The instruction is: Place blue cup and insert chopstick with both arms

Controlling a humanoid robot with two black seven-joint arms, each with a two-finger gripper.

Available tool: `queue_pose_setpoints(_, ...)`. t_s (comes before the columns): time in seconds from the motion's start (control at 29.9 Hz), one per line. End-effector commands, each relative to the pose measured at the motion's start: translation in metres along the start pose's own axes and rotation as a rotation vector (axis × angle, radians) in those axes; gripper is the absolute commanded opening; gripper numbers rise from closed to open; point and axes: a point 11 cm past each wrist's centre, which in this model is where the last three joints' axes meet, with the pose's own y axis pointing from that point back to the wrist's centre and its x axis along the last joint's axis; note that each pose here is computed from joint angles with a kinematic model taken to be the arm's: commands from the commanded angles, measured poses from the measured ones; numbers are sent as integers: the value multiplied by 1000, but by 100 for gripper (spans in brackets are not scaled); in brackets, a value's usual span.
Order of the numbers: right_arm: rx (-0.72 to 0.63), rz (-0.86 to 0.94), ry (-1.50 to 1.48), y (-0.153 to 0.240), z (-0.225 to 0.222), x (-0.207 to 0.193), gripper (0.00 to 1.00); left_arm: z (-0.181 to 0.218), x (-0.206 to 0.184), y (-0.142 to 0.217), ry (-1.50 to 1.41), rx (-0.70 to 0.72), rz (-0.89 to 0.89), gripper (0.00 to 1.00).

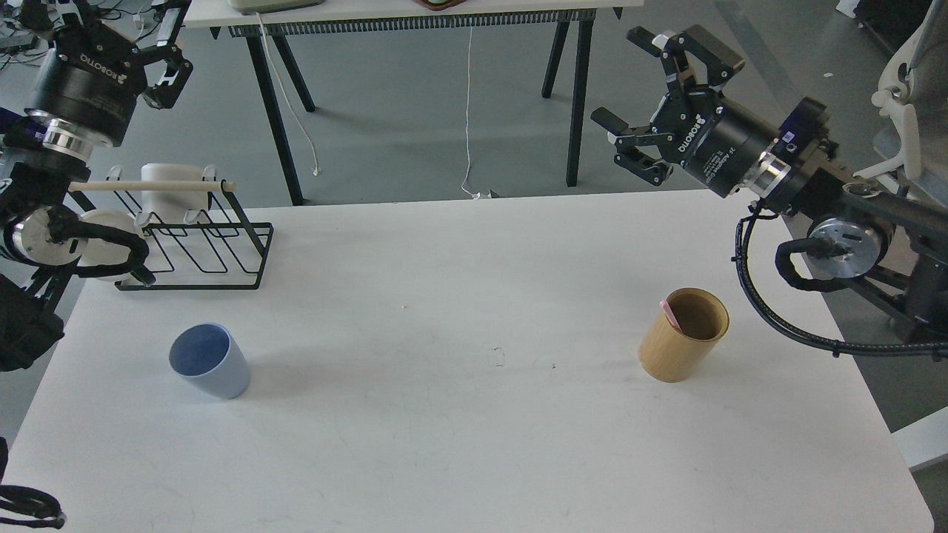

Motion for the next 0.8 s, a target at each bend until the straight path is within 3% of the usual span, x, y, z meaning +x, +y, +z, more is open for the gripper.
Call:
queue_pose_setpoints(0.0,21,7,8,1,-9,4,99,20,-7,-7,-185,47,-103,100)
queue_pose_setpoints(0.17,27,-2,63,1,-17,6,99,33,-37,-1,-432,166,-323,99)
queue_pose_setpoints(0.43,-8,7,43,9,3,6,99,42,-72,42,-888,392,-687,98)
queue_pose_setpoints(0.77,-41,37,32,25,19,13,99,-12,-54,130,-1225,780,-1041,99)
